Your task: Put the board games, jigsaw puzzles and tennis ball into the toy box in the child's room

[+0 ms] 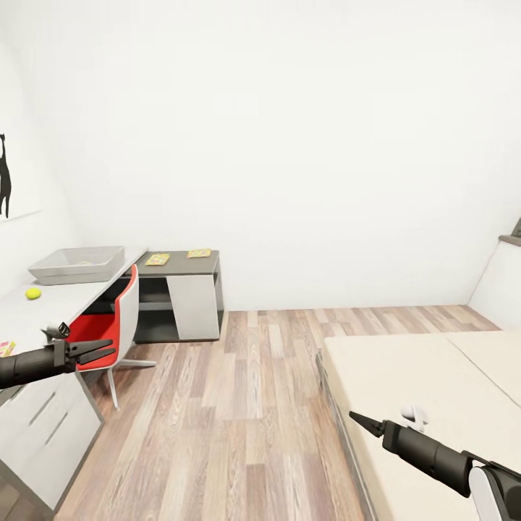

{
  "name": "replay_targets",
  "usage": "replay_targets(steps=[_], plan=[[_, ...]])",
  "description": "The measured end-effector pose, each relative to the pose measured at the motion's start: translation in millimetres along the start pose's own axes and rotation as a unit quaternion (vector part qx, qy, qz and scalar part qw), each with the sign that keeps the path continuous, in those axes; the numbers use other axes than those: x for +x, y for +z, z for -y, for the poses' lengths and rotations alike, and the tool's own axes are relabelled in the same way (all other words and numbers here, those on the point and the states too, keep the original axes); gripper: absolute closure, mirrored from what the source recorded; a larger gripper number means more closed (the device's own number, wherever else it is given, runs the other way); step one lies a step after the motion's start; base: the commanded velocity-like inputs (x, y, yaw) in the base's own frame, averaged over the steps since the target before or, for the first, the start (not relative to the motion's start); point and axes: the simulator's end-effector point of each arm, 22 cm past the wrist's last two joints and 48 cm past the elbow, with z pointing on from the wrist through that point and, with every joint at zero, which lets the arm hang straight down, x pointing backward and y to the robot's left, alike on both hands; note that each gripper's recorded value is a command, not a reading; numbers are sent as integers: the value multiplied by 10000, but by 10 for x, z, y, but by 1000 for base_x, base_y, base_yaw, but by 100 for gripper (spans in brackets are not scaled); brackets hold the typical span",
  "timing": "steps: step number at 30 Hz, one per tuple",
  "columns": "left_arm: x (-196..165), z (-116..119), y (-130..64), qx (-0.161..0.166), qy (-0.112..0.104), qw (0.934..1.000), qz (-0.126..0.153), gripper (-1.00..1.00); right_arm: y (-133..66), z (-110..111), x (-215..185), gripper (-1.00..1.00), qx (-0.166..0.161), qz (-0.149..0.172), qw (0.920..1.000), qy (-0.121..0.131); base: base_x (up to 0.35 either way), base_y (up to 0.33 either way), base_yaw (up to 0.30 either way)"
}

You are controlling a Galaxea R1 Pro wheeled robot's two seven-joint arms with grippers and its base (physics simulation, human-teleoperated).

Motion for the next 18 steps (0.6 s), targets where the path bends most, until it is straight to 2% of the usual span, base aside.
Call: replay_targets(steps=[18], plan=[[-3, 2, 2, 3, 6, 10000, 0, -100, 4, -1, 3, -100, -4, -6, 10000, 2, -73, -39, 0]])
